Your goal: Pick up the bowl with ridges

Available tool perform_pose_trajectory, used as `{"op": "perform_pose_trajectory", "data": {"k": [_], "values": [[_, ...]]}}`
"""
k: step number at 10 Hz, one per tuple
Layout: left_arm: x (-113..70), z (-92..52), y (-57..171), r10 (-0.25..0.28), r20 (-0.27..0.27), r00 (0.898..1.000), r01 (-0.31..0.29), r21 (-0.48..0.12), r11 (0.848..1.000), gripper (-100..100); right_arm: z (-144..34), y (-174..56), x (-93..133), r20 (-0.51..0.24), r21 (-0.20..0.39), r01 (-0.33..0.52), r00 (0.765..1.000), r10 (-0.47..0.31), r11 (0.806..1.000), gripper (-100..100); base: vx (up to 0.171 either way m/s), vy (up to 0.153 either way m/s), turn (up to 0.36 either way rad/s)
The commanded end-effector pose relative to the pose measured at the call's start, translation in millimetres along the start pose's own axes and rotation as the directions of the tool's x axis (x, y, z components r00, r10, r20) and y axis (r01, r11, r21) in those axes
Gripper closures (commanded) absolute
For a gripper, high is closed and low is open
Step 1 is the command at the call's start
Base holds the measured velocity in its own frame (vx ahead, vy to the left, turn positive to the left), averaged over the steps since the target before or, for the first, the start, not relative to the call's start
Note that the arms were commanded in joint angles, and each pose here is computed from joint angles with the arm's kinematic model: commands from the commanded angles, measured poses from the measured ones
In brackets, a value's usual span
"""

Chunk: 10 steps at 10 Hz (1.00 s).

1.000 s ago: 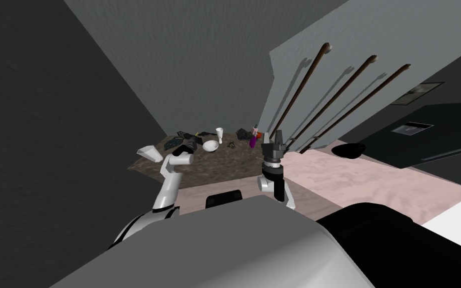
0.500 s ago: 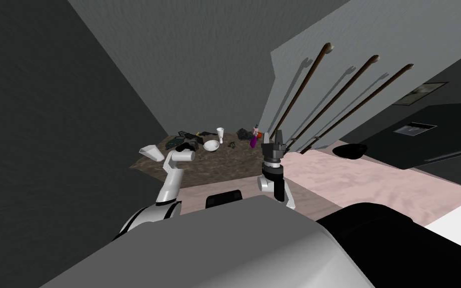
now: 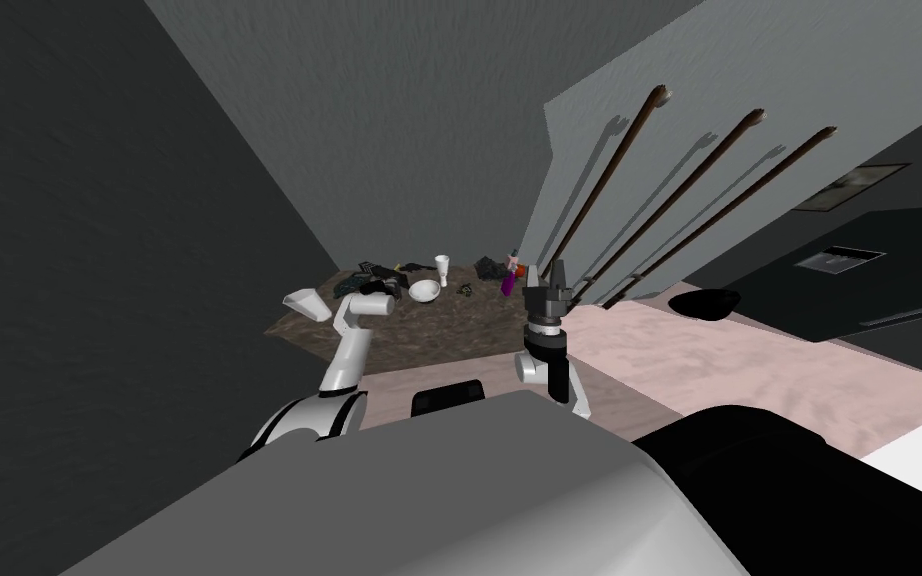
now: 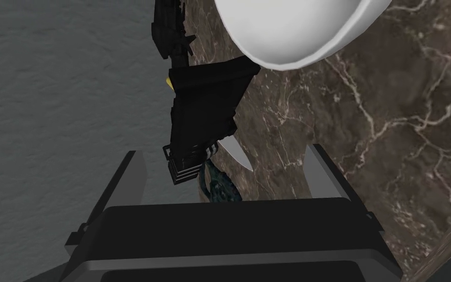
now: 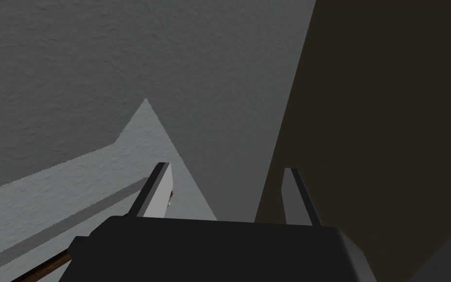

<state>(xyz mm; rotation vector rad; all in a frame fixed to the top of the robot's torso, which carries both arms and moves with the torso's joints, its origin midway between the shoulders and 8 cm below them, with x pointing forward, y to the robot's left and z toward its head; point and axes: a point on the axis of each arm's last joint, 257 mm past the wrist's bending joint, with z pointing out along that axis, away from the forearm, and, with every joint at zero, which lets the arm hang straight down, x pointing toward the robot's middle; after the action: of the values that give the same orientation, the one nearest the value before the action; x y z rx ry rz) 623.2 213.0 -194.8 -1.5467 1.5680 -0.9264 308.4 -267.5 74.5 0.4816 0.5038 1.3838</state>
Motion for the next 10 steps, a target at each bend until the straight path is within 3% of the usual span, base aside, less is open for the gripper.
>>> {"op": "perform_pose_trajectory", "data": {"k": [1,8,10], "values": [[9.2,4.7,-0.3,0.004,-0.006,1.000,-0.004,-0.045,0.999,-100,0.0,0.0,0.0,0.000,0.000,0.000,1.000,0.000,1.000,0,-0.003,0.005,0.043],[21.0,6.3,24.9,0.017,-0.001,1.000,-0.017,-0.212,0.977,-100,0.0,0.0,0.0,0.000,0.000,0.000,1.000,0.000,1.000,0,0.003,-0.001,0.013],[27.7,5.7,31.4,0.026,-0.002,1.000,-0.026,-0.268,0.963,-100,0.0,0.0,0.0,0.000,0.000,0.000,1.000,0.000,1.000,0,0.014,-0.009,0.013]]}}
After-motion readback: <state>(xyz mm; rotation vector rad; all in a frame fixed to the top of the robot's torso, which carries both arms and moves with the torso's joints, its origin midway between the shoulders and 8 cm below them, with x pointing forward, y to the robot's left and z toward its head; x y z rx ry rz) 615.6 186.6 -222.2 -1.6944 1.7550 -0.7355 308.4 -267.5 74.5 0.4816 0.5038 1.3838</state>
